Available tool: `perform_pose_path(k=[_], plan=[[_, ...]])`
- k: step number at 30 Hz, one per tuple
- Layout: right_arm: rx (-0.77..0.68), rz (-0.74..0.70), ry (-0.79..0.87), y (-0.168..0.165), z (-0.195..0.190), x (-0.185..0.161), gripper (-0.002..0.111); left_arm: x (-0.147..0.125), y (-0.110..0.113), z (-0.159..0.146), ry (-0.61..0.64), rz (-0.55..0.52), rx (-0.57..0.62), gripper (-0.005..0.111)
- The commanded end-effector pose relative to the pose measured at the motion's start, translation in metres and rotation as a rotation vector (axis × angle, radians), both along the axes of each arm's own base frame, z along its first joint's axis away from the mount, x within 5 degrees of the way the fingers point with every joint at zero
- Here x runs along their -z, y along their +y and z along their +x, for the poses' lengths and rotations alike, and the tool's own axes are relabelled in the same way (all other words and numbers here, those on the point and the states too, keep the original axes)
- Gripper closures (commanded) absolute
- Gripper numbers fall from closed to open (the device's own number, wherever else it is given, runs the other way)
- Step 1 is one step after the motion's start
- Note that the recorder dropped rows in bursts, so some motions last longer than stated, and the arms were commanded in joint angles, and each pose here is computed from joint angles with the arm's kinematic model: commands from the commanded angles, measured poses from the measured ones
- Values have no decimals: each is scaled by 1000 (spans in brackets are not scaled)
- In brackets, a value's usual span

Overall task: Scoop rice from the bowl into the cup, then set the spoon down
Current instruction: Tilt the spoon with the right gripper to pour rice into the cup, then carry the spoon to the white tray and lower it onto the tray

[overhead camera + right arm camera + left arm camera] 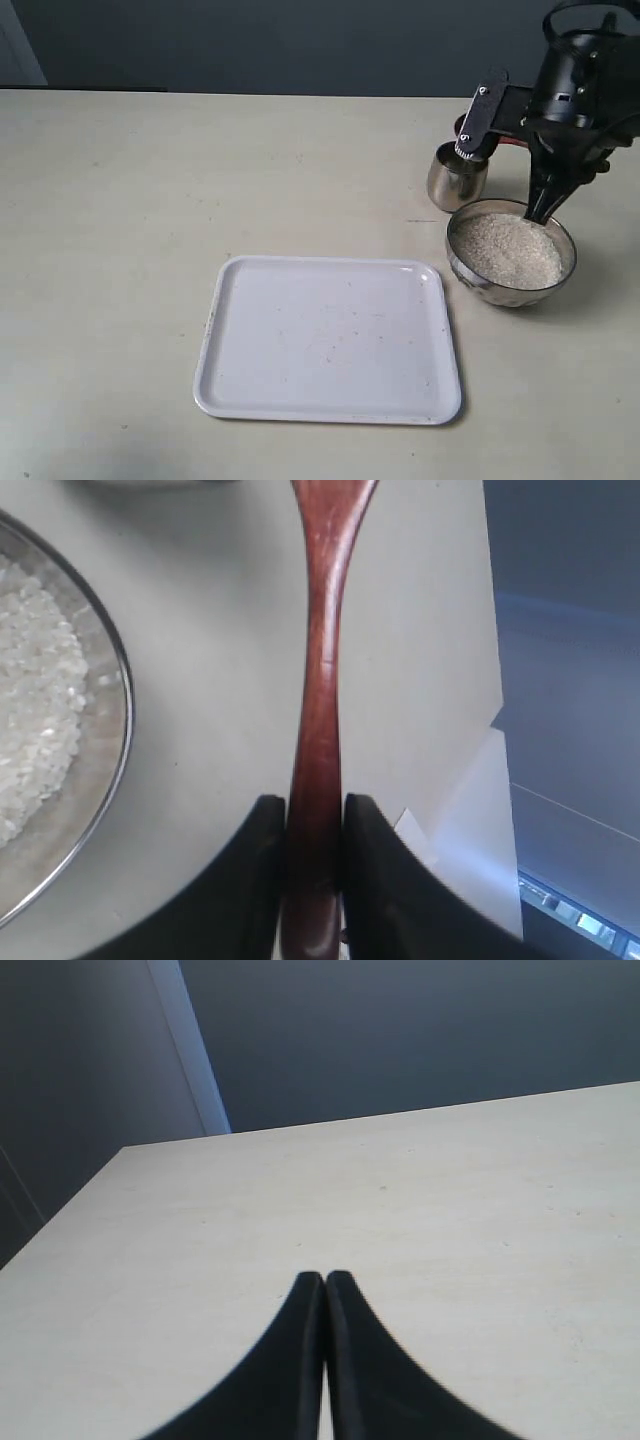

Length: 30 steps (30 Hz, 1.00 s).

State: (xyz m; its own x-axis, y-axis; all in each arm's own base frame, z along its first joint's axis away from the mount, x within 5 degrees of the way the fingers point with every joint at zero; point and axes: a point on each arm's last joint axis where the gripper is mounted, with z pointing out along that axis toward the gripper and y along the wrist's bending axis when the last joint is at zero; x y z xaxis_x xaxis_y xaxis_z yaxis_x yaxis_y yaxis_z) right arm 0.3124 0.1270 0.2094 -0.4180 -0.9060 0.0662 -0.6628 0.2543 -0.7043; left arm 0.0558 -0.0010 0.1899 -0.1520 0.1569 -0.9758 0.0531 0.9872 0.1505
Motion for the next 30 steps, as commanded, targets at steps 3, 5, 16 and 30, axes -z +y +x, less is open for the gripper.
perform_pose_path(k=[3,5,16,30], plan=[[-45,-65,-19,4,-10,7,109,-2,0,0,-8,-6,3,106],[-49,-81,-9,2,-12,11,109,-2,0,0,-8,-6,3,106],[39,56,-86,-1,-19,-7,109,-2,0,0,-8,-8,3,106],[-43,517,145,39,-74,-38,109,-2,0,0,-8,-8,3,106]])
